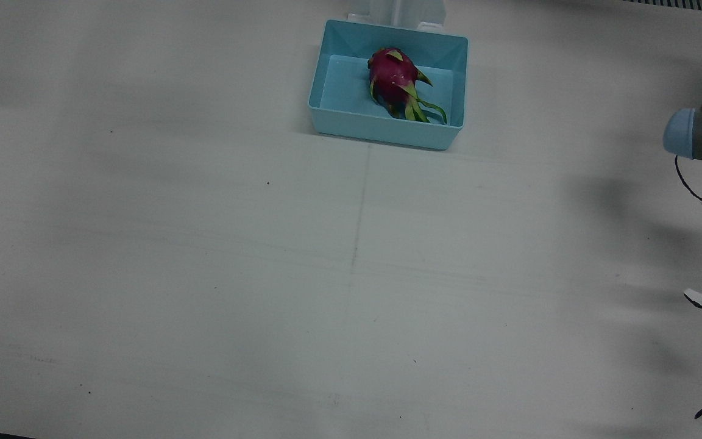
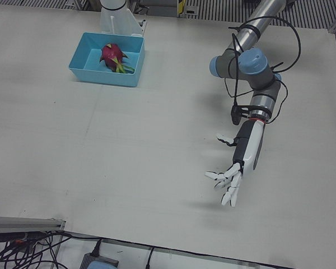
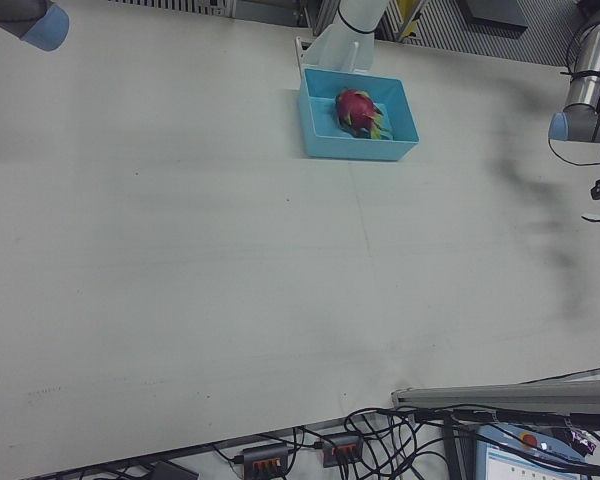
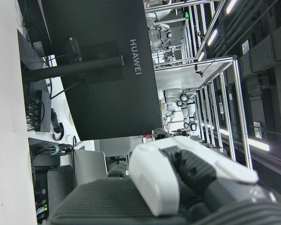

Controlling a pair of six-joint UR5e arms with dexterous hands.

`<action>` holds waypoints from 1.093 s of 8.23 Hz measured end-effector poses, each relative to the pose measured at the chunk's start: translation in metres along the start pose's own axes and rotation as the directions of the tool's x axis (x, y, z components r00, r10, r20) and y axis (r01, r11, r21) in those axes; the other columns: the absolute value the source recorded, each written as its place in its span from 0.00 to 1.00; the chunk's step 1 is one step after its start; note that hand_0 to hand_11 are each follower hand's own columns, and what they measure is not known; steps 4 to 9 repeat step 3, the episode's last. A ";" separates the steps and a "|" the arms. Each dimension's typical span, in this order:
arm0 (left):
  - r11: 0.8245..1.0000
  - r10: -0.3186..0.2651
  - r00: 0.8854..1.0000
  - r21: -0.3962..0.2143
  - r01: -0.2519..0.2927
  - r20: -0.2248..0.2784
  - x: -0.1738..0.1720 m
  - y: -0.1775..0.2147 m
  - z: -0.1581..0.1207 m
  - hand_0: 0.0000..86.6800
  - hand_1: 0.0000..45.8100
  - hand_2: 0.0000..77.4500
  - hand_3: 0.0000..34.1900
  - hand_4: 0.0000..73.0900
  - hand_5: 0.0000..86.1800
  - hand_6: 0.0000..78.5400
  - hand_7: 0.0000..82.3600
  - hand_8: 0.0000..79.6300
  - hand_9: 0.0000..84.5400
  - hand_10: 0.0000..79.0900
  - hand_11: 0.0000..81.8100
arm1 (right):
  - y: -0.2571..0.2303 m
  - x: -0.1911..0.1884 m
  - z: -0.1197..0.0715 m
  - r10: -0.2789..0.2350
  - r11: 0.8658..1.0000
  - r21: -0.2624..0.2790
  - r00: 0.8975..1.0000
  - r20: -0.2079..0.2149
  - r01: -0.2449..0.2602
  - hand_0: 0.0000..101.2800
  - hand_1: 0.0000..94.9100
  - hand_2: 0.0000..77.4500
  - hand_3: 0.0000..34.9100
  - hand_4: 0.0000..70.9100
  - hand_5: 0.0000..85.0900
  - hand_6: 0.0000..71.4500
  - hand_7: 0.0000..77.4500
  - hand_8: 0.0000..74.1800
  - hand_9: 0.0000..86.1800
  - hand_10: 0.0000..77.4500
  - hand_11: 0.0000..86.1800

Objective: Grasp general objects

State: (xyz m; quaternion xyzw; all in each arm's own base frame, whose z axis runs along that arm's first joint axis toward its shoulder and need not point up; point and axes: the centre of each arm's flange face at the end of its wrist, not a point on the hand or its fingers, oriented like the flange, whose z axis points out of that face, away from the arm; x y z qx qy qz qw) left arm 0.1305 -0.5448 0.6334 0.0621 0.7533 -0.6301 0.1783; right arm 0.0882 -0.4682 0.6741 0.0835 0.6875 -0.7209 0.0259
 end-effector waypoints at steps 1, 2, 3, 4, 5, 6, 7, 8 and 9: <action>1.000 -0.001 1.000 0.000 0.001 -0.002 0.000 -0.003 -0.003 0.90 0.00 0.01 0.17 0.10 0.26 0.01 0.05 0.01 0.01 0.48 0.05 | 0.000 0.000 0.000 0.000 1.000 0.000 1.000 0.001 0.000 0.00 1.00 1.00 0.00 0.00 0.00 0.00 0.00 0.00 0.01 0.00 0.01; 1.000 0.001 1.000 -0.001 -0.001 -0.003 0.001 -0.004 -0.005 0.83 0.00 0.01 0.19 0.08 0.23 0.01 0.03 0.01 0.01 0.48 0.01 | 0.000 -0.001 0.000 0.000 1.000 0.000 1.000 0.002 0.000 0.00 1.00 1.00 0.00 0.00 0.01 0.00 0.00 0.00 0.01 0.00 0.01; 1.000 0.003 1.000 -0.001 -0.003 -0.003 0.001 -0.005 -0.005 0.79 0.00 0.01 0.20 0.05 0.18 0.01 0.02 0.01 0.01 0.48 0.01 | 0.000 0.000 0.000 0.000 1.000 0.000 1.000 0.001 0.000 0.00 1.00 1.00 0.00 0.00 0.00 0.00 0.00 0.00 0.01 0.00 0.01; 1.000 0.003 1.000 -0.001 -0.003 -0.003 0.001 -0.005 -0.005 0.79 0.00 0.01 0.20 0.05 0.18 0.01 0.02 0.01 0.01 0.48 0.01 | 0.000 0.000 0.000 0.000 1.000 0.000 1.000 0.001 0.000 0.00 1.00 1.00 0.00 0.00 0.00 0.00 0.00 0.00 0.01 0.00 0.01; 1.000 0.003 1.000 -0.001 -0.003 -0.003 0.001 -0.005 -0.005 0.79 0.00 0.01 0.20 0.05 0.18 0.01 0.02 0.01 0.01 0.48 0.01 | 0.000 0.000 0.000 0.000 1.000 0.000 1.000 0.001 0.000 0.00 1.00 1.00 0.00 0.00 0.00 0.00 0.00 0.00 0.01 0.00 0.01; 1.000 0.003 1.000 -0.001 -0.003 -0.003 0.001 -0.005 -0.005 0.79 0.00 0.01 0.20 0.05 0.18 0.01 0.02 0.01 0.01 0.48 0.01 | 0.000 0.000 0.000 0.000 1.000 0.000 1.000 0.001 0.000 0.00 1.00 1.00 0.00 0.00 0.00 0.00 0.00 0.00 0.01 0.00 0.01; 1.000 0.003 1.000 -0.001 -0.003 -0.003 0.001 -0.005 -0.005 0.79 0.00 0.01 0.20 0.05 0.18 0.01 0.02 0.01 0.01 0.48 0.01 | 0.000 0.000 0.000 0.000 1.000 0.000 1.000 0.001 0.000 0.00 1.00 1.00 0.00 0.00 0.00 0.00 0.00 0.00 0.01 0.00 0.01; 1.000 0.003 1.000 -0.001 -0.003 -0.003 0.001 -0.005 -0.005 0.79 0.00 0.01 0.20 0.05 0.18 0.01 0.02 0.01 0.01 0.48 0.01 | 0.000 0.000 0.000 0.000 1.000 0.000 1.000 0.001 0.000 0.00 1.00 1.00 0.00 0.00 0.00 0.00 0.00 0.00 0.01 0.00 0.01; 1.000 0.003 1.000 -0.001 -0.003 -0.003 0.001 -0.005 -0.005 0.79 0.00 0.01 0.20 0.05 0.18 0.01 0.02 0.01 0.01 0.48 0.01 | 0.000 0.000 0.000 0.000 1.000 0.000 1.000 0.001 0.000 0.00 1.00 1.00 0.00 0.00 0.00 0.00 0.00 0.00 0.01 0.00 0.01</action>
